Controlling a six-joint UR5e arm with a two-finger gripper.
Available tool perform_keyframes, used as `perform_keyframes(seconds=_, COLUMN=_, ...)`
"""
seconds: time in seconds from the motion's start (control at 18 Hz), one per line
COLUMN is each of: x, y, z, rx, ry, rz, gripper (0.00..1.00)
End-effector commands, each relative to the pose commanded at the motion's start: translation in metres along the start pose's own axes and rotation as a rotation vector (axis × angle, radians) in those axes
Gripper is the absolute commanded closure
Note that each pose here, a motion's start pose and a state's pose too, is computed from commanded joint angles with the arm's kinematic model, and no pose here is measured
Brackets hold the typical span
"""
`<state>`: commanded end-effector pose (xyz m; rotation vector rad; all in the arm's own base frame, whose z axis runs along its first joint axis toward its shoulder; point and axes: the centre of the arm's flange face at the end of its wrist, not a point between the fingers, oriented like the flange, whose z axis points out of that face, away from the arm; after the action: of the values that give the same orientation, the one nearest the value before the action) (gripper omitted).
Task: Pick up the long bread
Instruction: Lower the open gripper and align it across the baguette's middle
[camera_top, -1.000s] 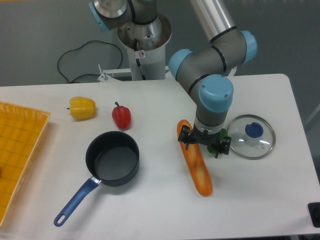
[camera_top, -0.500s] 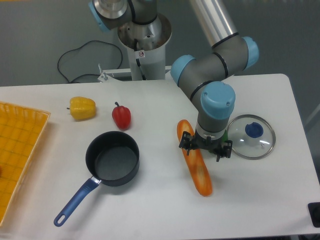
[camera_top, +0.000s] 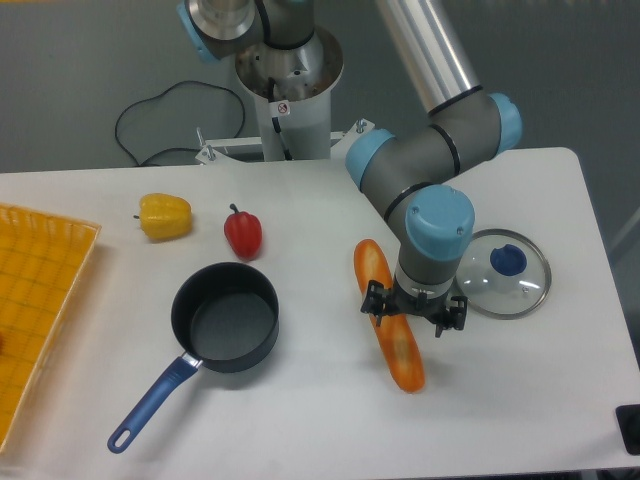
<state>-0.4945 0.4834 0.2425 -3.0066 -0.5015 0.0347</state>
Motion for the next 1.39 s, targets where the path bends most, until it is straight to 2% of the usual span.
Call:
perform_keyframes(seconds=0.78, x=-0.001, y=-0.001, z=0.017, rx=-0.014, ry=0.005, rz=-0.022, gripper=0.0)
perform_keyframes(seconds=1.39, x=-0.008, y=-0.002, z=0.026, rx=-0.036, ry=-0.049, rz=-0.015, gripper=0.0)
